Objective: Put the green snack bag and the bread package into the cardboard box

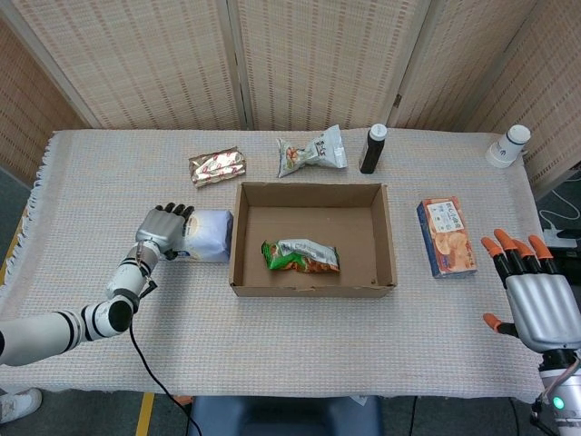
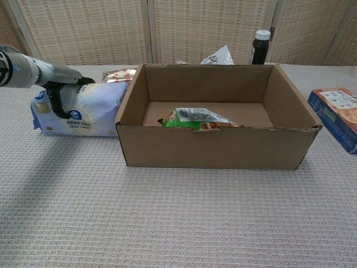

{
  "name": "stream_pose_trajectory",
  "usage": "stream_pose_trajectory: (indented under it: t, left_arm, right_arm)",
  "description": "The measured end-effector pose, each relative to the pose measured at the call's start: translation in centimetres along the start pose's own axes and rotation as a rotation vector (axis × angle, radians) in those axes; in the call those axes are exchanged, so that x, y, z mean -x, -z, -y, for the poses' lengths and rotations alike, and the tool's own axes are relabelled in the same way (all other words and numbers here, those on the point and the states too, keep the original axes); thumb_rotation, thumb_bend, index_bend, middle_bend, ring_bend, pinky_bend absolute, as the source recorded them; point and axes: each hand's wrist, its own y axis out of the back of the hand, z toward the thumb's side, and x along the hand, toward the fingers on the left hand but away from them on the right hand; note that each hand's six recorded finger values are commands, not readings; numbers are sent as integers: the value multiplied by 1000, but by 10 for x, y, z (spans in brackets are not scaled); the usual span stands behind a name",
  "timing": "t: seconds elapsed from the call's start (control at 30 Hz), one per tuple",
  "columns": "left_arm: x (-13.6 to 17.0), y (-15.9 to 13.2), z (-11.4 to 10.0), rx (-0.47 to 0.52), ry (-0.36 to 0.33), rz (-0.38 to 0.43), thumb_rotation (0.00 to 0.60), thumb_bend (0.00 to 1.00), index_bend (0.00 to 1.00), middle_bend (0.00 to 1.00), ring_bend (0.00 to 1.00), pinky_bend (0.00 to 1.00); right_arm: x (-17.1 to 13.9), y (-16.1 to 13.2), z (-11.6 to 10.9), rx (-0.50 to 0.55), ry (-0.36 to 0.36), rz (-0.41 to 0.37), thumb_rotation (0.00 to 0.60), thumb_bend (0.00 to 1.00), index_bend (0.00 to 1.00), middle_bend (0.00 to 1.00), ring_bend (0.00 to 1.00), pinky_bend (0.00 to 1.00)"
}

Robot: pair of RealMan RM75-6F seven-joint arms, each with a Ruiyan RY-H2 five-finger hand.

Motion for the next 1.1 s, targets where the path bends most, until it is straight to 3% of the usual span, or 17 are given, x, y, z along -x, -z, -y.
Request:
stream_pose_trajectory:
  t: [0.13,0.23,0.3,0.57,0.87,1.1]
  left_arm:
    - [-1,1,0,-29,-31,-17,600,339,251,407,367,555]
    - [-1,2,1,-53,-59,-25,600,349,391,547,476,613]
    - [0,4,2,-65,-65,-27,600,354,433,589,507,630]
    - [9,15,-17,-89,-101,-32,600,362,508,666,573,673]
    - [36,30,-78,-133,-221,-35,600,385,555,715,617,709]
    - [58,21,-129,-145,-308,-23,600,386,566,729,629,722]
  right_arm:
    - [0,0,0,1,1,1,600,27,95,0,0,0]
    - [0,0,-1,4,3,2,600,27,95,0,0,0]
    - [0,1,-2,8,3,4,600,27,95,0,0,0]
    - [0,0,-3,17,3,0,600,26,95,0,0,0]
    - [-2,-1,-6,28,12,-8,600,27,95,0,0,0]
    - [-3,-2,-7,34,15,-21,600,27,95,0,0,0]
